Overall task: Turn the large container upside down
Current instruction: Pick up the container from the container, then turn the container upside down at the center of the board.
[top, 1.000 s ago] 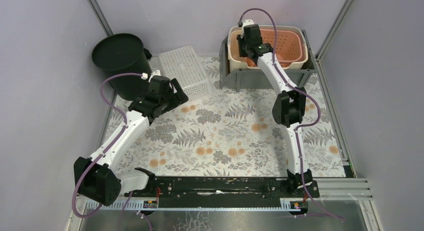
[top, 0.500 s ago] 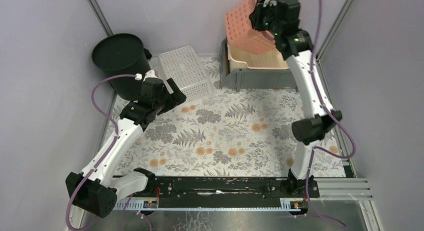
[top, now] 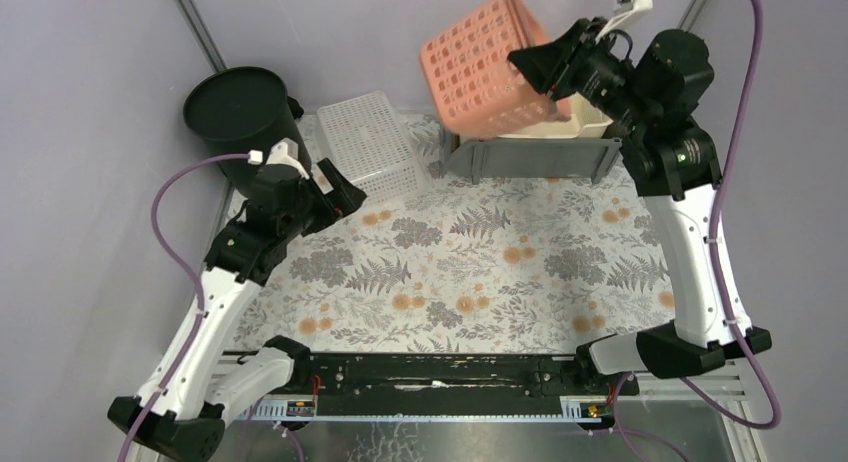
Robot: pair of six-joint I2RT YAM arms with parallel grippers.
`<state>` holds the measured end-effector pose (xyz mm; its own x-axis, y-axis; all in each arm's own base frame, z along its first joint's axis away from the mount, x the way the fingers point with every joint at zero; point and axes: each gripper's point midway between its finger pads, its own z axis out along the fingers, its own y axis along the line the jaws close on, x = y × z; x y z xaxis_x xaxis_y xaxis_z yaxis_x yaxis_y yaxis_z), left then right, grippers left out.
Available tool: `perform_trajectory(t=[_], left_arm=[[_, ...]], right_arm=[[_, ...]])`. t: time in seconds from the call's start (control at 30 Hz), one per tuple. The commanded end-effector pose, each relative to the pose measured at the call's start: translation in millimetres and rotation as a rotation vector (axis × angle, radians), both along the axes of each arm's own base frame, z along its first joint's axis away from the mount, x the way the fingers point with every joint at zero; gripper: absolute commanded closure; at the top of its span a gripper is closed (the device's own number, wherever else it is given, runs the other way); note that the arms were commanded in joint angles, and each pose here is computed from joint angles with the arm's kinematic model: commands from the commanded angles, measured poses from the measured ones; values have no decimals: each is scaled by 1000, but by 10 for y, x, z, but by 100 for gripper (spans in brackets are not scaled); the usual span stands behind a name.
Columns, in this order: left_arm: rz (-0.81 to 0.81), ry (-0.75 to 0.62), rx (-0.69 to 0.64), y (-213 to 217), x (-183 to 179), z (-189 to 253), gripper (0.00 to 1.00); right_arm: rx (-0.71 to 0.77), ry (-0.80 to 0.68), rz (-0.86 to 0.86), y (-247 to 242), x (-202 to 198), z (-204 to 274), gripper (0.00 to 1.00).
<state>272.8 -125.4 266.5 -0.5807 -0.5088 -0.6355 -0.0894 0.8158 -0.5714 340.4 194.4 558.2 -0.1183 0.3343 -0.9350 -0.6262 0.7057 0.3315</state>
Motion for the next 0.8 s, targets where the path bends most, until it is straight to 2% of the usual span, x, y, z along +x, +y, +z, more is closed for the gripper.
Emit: perform_trajectory(t=[0.0, 0.13, 0.4, 0.6, 0.77], left_arm=[[-67, -32, -32, -42, -232, 259, 0], [-66, -82, -59, -7, -350, 459, 0], [-63, -134, -73, 61, -516, 765, 0], [-53, -175, -86, 123, -640, 988, 0], [-47, -177, -88, 135, -650, 1035, 0]], right_arm=[[174, 55, 240, 248, -461, 98, 94], [291, 161, 388, 387, -673, -68, 96], [477, 422, 509, 503, -776, -680, 98], [598, 546, 559, 580, -834, -1081, 99], [640, 598, 633, 840, -915, -1243, 99]])
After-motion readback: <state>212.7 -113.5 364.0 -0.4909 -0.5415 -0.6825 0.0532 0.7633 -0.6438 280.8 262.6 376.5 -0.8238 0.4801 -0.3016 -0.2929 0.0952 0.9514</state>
